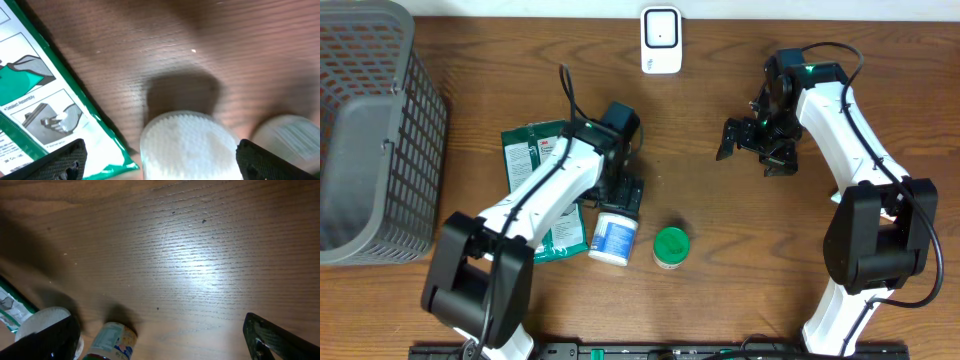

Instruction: Scan the item barcode

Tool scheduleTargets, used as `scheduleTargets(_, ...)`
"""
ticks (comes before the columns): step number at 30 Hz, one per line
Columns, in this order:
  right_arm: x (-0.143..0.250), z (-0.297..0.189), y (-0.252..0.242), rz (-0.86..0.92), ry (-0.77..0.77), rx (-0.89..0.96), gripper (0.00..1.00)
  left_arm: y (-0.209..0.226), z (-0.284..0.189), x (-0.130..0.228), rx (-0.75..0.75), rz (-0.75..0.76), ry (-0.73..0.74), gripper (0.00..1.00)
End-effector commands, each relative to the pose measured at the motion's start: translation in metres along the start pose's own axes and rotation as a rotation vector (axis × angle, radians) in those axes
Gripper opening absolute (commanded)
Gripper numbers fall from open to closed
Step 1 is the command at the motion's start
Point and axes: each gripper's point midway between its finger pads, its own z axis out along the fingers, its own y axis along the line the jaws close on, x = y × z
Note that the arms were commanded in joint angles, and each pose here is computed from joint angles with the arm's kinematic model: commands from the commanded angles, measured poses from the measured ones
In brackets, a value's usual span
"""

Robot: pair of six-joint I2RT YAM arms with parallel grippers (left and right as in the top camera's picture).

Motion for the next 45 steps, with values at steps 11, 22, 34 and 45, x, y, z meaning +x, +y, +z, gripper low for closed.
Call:
scheduleTargets(11, 0.003, -0.002, 0.004, -0.027, -0.010, 0.000, 0.99, -0.011, -0.002, 0.042, 0.087, 0.023, 0.130, 0.95)
scheduleTargets(22, 0.000, -0.002, 0.005, -0.030, -0.020, -0.005, 0.99, -0.009, 0.020, 0.046, 0.090, 0.052, 0.120, 0.95)
scheduleTargets(34, 0.001, -0.002, 0.006, -0.030, -0.015, -0.011, 0.99, -0.008, 0.038, 0.061, 0.081, -0.062, 0.152, 0.91)
scheduleTargets(45, 0.001, -0.002, 0.006, -0.031, -0.017, -0.011, 0.99, -0.017, 0.021, 0.028, 0.105, -0.047, 0.046, 0.68)
